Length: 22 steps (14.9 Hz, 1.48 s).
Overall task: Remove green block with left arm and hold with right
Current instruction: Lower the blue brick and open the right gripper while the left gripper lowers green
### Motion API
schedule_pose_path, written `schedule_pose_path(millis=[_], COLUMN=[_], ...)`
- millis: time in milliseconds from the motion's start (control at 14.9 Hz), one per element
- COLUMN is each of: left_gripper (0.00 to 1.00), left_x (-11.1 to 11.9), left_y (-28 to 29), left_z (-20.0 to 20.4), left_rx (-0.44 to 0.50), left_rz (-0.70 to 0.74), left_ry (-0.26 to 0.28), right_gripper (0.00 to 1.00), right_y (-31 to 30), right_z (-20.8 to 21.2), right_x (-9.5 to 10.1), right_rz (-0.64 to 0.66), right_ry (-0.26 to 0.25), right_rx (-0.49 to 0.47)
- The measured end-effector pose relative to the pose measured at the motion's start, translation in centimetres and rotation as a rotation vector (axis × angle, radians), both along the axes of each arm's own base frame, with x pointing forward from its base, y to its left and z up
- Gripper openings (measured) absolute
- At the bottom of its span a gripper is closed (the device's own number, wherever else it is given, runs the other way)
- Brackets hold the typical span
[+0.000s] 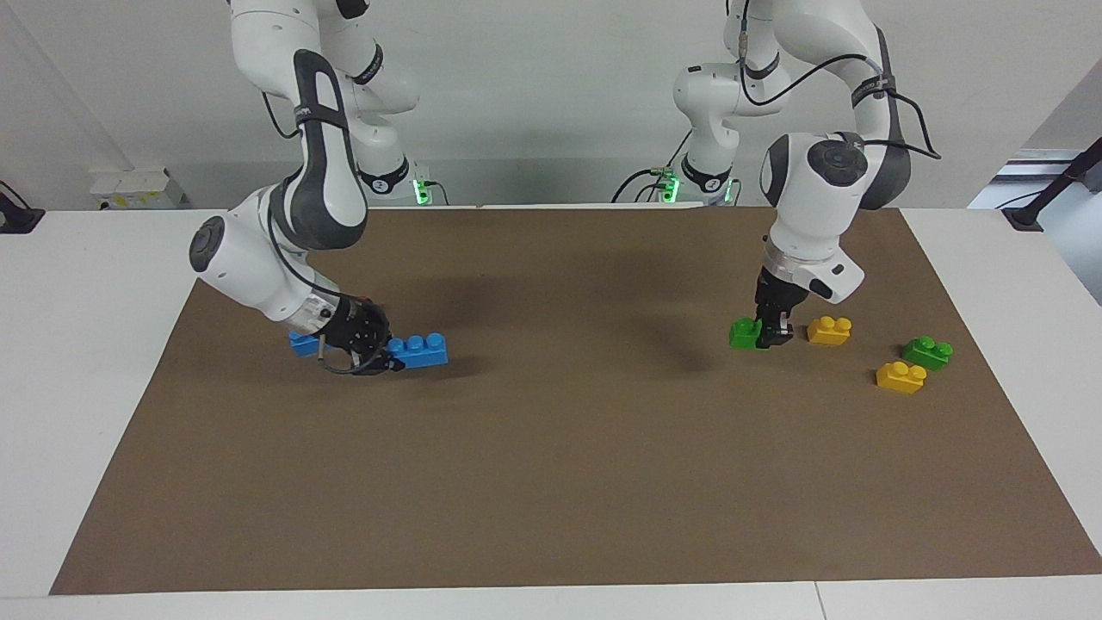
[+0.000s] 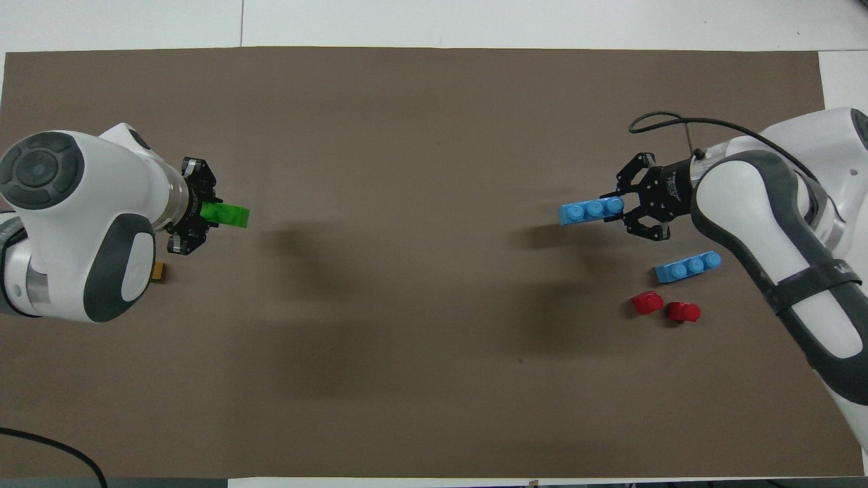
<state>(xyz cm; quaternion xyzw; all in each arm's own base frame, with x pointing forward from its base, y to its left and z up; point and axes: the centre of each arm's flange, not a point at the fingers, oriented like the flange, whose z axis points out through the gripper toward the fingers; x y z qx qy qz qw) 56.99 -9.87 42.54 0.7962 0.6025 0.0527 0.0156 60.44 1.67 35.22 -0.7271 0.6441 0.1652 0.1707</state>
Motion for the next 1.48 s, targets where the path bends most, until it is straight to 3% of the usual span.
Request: schedule_pose_path(millis=[471, 1480], left_gripper=[0.36, 0.36], left_x=[1.1, 4.5], left_y=[7.9, 12.9], left_z=[-1.1, -10.7], left_rx=[-0.007, -0.003], left_rz=[-0.210, -0.399], left_ry=[0.018, 0.001], right_gripper=[0.35, 0.35], right_y=[-6.5, -9.5], right_z=[-3.7, -7.7], right_x=[-0.5, -1.9], right_rz=[-0.008, -0.007], right_ry=[0.013, 0.044], right_rx=[0.007, 0.014])
